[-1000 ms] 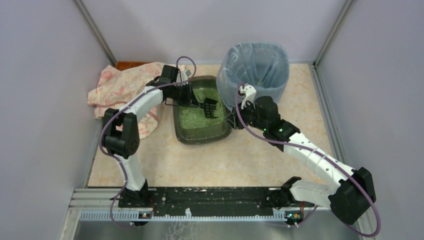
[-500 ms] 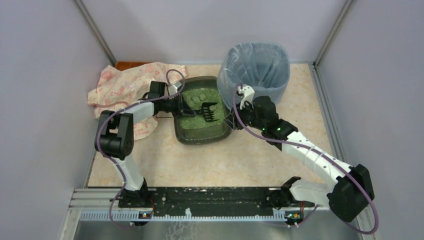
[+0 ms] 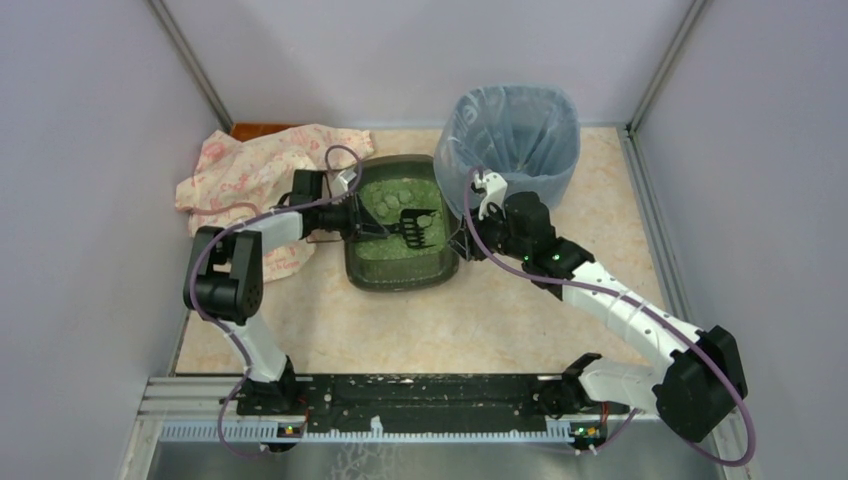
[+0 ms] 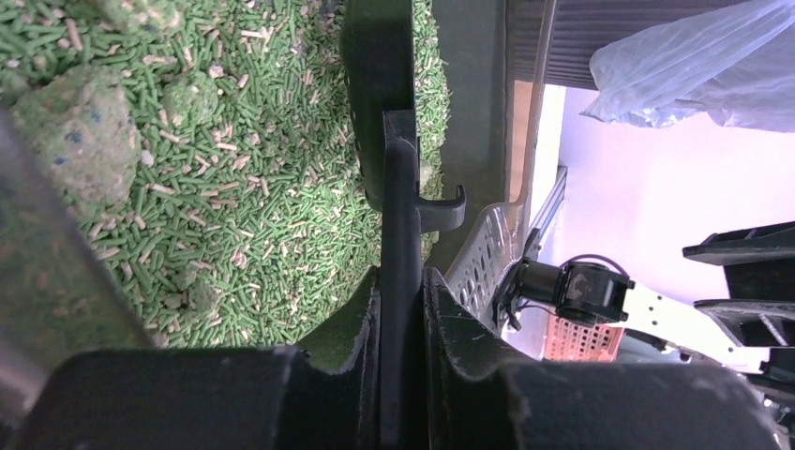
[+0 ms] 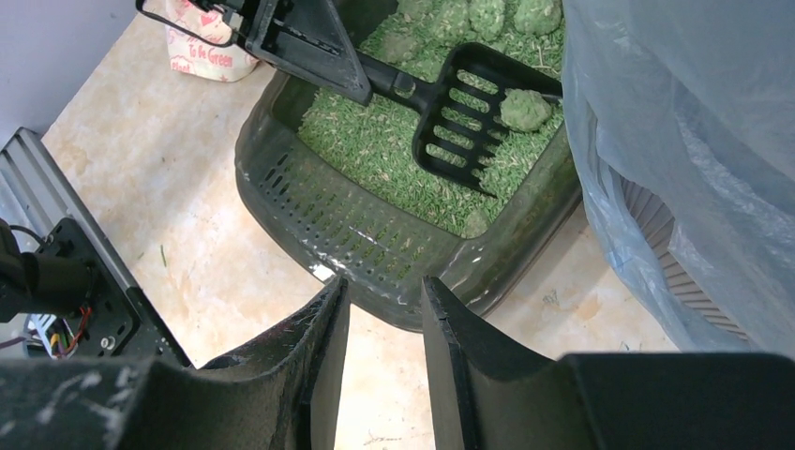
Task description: Clean the litter box
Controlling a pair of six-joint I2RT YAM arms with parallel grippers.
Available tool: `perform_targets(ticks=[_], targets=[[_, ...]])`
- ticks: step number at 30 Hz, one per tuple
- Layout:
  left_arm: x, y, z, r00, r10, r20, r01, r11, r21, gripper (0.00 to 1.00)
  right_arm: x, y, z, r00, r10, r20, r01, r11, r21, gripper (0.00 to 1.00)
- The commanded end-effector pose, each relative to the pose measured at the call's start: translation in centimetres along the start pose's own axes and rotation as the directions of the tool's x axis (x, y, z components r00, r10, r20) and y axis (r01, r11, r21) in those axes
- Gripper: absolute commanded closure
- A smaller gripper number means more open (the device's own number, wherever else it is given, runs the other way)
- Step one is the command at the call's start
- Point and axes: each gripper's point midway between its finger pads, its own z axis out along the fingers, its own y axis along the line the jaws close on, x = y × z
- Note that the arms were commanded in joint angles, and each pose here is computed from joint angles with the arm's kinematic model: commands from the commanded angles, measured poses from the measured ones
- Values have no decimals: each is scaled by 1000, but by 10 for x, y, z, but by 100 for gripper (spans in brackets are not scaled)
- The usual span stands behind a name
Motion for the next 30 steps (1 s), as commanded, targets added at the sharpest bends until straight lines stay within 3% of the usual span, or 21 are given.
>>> perform_targets(ticks=[1,8,17,23,30], targets=[[-8,4,-15,995,-77,56,80,996,-45,100,-40,11,-13,993,-44,106,47,999,-21,65],[-34,-12,-31,988,-81,133,88,995,-44,100,-37,8,-12,994,-41,101,43,999,-11,65],[-54,-45,-47,974,-83,213,61,992,109,100,-34,6,-13,995,-39,93,39,999,-1,65],[-55,-45,-64,964,-96,248,61,988,144,100,-34,6,-12,995,-38,94,38,999,-1,65],[-37,-44,-90,948,-124,294,39,959,280,100,-33,7,-9,996,-28,89,29,1000,-9,65]])
